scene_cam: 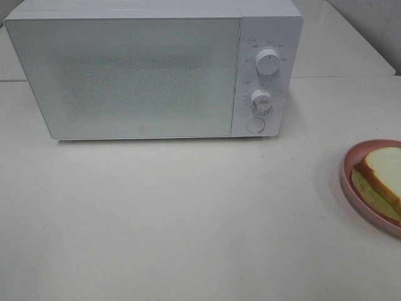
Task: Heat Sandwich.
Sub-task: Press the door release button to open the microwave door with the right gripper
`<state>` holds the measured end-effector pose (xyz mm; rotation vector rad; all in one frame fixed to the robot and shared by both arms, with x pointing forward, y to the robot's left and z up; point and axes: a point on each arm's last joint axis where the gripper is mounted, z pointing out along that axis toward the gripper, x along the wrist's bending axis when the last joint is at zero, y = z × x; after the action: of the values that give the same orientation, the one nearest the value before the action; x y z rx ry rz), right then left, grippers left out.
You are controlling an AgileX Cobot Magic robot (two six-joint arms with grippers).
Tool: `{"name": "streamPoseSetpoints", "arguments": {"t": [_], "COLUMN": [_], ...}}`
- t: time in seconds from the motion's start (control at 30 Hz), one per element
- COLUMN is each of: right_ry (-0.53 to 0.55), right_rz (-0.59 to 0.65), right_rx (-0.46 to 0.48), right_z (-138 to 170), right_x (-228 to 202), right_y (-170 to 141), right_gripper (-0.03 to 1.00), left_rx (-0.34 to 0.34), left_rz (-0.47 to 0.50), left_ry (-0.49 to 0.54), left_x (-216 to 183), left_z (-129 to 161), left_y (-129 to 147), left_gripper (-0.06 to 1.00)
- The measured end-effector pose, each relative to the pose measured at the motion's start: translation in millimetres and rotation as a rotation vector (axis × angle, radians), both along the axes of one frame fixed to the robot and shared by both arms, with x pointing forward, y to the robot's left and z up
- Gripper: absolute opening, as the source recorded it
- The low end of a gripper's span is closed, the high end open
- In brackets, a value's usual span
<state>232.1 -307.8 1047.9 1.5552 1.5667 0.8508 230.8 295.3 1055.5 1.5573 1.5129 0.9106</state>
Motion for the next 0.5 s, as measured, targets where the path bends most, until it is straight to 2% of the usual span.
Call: {"name": "streamPoseSetpoints", "arguments": {"t": [0.5], "right_ry": [0.0], "right_rz": [0.0], "right_rx": [0.0], "right_z": [0.0], "right_x": [0.0], "right_y": [0.0], "right_gripper": [0.75], "left_rx": [0.0], "left_rz": [0.0], "left_ry": [0.0], "left_x": [0.0], "left_z": [0.0], "left_y": [0.0], "left_gripper": [0.99]}}
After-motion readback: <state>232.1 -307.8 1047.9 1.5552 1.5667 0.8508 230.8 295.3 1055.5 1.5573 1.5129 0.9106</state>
